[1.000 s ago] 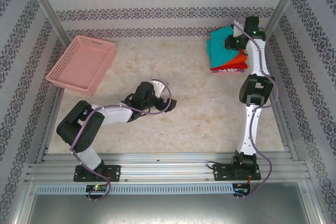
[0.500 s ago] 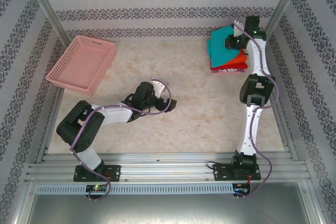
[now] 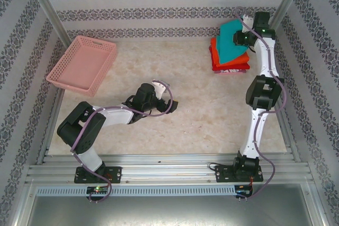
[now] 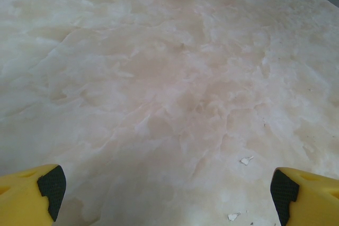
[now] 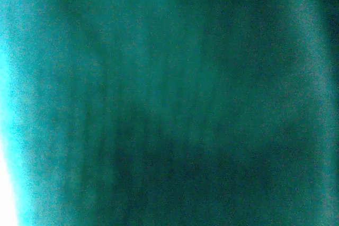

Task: Fold and stack the t-shirts

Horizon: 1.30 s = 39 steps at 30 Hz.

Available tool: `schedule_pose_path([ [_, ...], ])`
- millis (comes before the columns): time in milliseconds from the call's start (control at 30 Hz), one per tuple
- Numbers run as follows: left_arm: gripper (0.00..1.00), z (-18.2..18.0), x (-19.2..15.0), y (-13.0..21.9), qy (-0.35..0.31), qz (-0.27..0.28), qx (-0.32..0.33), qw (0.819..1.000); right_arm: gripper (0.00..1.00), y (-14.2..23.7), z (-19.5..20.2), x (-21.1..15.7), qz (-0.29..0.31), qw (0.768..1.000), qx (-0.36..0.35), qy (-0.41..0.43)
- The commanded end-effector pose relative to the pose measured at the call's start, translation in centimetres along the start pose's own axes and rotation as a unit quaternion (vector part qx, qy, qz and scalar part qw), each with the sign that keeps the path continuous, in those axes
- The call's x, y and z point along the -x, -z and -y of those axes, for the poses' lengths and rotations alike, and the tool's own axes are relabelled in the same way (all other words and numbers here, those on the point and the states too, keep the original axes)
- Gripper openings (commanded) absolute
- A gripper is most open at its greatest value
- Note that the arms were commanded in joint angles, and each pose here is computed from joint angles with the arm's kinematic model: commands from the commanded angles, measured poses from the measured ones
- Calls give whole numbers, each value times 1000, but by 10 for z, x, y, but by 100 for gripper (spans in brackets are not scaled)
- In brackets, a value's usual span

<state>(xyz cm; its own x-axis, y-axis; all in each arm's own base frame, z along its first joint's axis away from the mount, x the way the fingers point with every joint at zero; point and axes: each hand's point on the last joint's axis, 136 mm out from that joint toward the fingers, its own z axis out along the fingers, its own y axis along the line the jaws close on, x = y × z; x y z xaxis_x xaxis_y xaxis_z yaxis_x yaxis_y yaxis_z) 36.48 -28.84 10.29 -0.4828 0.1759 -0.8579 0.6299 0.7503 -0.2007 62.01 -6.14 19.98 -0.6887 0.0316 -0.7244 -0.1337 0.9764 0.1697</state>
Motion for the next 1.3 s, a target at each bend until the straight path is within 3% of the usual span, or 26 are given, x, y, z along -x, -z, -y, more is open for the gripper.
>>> schedule_pose_path([
  [0, 100, 6, 1, -4, -2, 14, -13, 1000, 0, 19, -1, 19, 32, 999, -8, 16],
  [367, 100, 5, 1, -6, -1, 15, -13, 1000, 0, 5, -26, 6, 17, 997, 80, -8],
  [633, 100, 5, 0, -6, 0, 14, -13, 1000, 0, 14, -52, 21, 47, 986, 160, -28],
  [1133, 100, 5, -1, -9, 1, 13, -16, 1000, 0, -28, 0, -26, -26, 998, 51, -30],
  [1267, 100, 5, -3, -9, 1, 10, -15, 1000, 10, -36, 5, -31, -32, 998, 45, -24],
])
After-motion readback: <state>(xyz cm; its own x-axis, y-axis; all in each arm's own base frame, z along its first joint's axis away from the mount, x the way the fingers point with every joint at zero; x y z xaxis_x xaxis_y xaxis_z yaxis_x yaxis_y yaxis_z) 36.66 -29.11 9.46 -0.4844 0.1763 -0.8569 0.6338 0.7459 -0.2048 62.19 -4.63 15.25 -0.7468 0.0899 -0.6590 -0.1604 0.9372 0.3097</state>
